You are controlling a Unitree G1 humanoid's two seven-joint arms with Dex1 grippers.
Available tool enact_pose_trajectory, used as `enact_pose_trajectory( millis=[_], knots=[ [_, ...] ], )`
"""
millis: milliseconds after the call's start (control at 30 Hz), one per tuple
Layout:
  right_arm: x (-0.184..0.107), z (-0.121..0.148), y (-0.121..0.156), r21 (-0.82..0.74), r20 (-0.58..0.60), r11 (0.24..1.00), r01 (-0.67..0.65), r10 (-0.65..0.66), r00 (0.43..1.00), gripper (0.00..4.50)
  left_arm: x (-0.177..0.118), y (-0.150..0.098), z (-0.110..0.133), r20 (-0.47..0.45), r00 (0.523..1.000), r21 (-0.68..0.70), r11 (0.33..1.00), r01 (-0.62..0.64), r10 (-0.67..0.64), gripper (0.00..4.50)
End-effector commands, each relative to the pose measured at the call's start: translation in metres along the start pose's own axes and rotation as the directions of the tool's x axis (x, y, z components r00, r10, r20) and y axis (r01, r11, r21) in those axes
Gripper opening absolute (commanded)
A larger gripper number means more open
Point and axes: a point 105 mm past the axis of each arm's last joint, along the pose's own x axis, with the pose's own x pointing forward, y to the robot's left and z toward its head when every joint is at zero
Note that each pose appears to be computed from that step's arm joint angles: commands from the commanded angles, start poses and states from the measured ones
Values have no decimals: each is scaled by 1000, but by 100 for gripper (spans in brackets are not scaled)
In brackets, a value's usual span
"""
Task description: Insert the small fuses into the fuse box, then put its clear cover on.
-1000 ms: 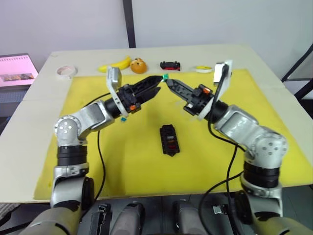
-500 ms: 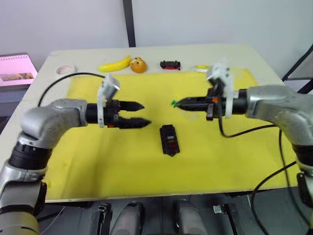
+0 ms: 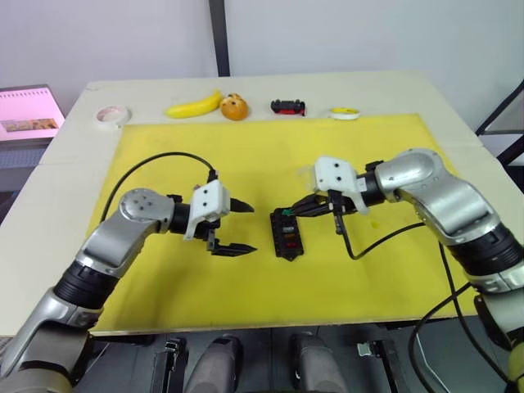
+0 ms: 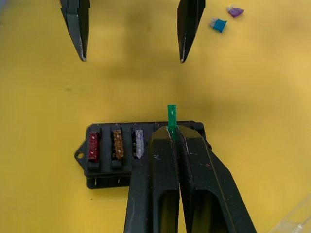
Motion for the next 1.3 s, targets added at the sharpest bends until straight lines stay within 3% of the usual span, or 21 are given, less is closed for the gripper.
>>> enact_pose_trajectory(
  millis=[33,1300],
  knots=[
    [-1,4,-1,-37,-6,999,5,-6,1000,0,-1,1,5,12,1000,49,999,-7,6,445],
    [7,-13,-3,-99,-92,995,-30,21,996,0,15,6,9,12,1000,94,996,2,-3,445]
  ],
)
